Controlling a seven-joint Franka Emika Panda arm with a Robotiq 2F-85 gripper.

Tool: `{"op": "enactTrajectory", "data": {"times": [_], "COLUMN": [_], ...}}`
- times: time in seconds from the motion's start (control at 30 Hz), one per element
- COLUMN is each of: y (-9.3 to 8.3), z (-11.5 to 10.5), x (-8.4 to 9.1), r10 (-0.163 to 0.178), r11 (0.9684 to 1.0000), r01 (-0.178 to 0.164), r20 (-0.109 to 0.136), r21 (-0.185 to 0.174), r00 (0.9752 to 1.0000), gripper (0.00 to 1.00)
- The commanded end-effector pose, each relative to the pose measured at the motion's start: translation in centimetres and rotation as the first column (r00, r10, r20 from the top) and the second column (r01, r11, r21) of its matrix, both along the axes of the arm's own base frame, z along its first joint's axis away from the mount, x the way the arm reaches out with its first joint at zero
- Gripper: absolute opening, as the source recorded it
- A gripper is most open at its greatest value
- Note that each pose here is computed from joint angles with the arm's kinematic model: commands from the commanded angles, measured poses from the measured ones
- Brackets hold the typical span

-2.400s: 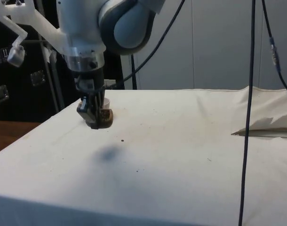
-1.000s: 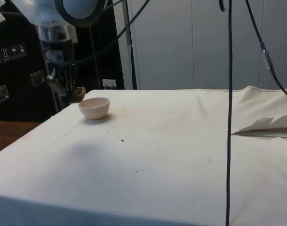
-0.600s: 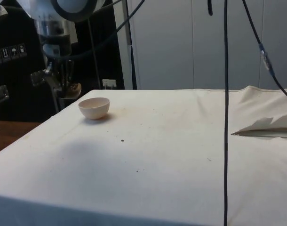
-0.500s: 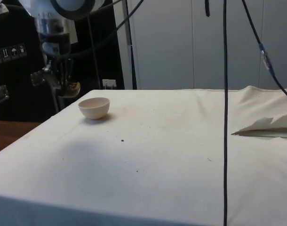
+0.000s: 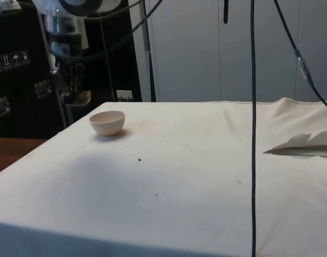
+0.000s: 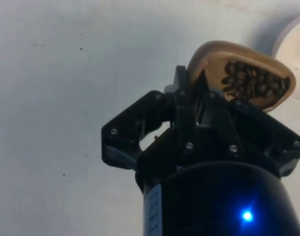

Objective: Pour the coffee beans from the cup into the bowl.

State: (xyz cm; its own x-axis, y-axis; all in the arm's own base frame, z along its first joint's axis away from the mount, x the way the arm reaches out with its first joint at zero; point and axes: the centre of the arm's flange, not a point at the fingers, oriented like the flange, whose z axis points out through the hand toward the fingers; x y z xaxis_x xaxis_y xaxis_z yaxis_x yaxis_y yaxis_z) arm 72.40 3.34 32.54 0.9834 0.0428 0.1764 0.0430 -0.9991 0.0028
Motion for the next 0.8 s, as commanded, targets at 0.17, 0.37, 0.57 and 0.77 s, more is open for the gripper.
{"op": "enactTrajectory", "data": {"times": [0.17,0.37,0.57,0.77], "y": [-2.0,-3.4,-4.7,-6.0], "z": [-0.1,0.0,-0.1,-0.1], "x": [0.4,0.4,0.4,0.5], "r10": [-0.002,-0.004,-0.007,-0.010], "r11": [0.9988,0.9968,0.9938,0.9894], "r01": [0.002,0.004,0.006,0.008], "r20": [0.000,0.002,0.005,0.010], "r21": [0.048,0.080,0.111,0.145], "r00": [1.0000,1.0000,1.0000,0.9999], "gripper": [0.00,0.00,0.00,0.00]}}
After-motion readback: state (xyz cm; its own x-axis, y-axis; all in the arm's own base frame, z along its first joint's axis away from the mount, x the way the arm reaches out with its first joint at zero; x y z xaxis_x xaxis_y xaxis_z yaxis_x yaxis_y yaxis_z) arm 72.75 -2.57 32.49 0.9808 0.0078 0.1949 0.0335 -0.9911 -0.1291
